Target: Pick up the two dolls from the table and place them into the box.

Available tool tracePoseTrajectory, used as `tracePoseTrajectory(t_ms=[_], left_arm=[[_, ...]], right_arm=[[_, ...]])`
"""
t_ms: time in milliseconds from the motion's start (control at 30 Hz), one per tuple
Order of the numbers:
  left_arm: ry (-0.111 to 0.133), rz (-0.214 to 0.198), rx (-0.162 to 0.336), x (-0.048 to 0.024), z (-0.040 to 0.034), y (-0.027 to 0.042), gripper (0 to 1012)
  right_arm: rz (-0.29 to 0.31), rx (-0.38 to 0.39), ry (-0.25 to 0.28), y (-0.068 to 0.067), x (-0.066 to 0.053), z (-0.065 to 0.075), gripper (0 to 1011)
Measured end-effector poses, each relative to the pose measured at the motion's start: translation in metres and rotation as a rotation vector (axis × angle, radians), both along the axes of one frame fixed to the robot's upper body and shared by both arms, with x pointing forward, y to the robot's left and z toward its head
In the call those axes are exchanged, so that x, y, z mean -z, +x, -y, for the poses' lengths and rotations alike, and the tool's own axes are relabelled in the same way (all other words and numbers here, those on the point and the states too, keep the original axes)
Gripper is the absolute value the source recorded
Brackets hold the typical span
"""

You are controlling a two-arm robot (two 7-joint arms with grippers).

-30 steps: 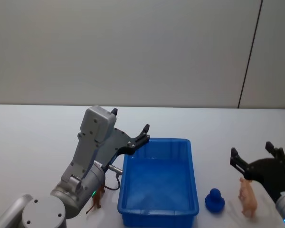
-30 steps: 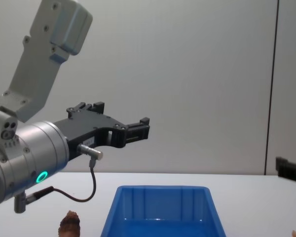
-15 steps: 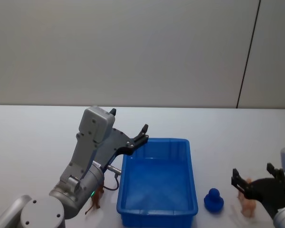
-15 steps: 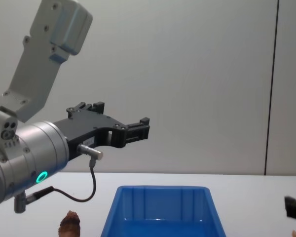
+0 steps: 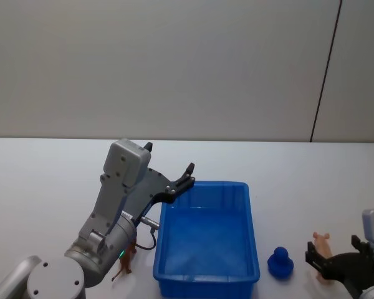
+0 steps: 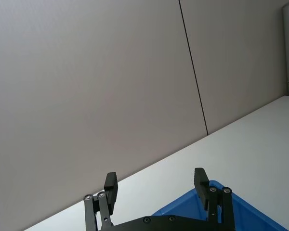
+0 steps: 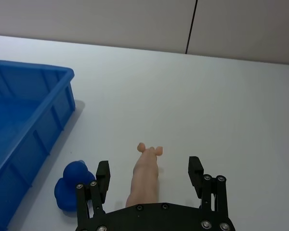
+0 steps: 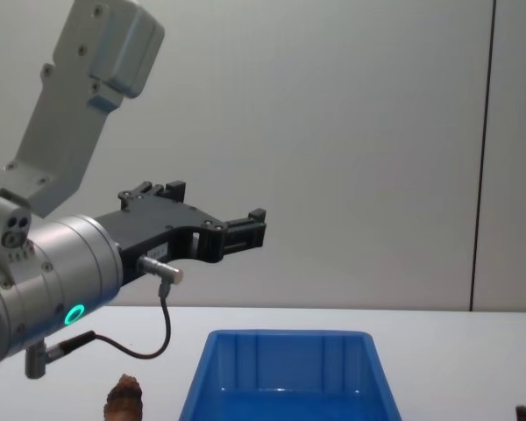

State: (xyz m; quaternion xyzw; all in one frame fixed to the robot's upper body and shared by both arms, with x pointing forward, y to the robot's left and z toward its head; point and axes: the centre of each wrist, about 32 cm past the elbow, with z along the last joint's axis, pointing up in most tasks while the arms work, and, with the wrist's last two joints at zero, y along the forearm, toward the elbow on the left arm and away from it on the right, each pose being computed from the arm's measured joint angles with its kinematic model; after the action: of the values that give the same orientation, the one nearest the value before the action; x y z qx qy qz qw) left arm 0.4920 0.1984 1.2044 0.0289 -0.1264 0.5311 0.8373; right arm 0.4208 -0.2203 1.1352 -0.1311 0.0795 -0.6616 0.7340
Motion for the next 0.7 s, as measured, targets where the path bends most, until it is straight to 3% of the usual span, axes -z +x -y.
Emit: tracePoseTrajectory(t_ms=[567, 700], left_arm=[[0.0, 0.0, 0.0, 0.0, 0.0, 0.0, 1001], [0.0, 0.0, 0.0, 0.0, 0.0, 0.0, 1001]], right_arm=[[-0.059, -0.02, 0.013, 0.008, 0.025, 0.001, 1001], [-0.067, -0.025, 0.016, 0.009, 0.029, 0.0, 911]])
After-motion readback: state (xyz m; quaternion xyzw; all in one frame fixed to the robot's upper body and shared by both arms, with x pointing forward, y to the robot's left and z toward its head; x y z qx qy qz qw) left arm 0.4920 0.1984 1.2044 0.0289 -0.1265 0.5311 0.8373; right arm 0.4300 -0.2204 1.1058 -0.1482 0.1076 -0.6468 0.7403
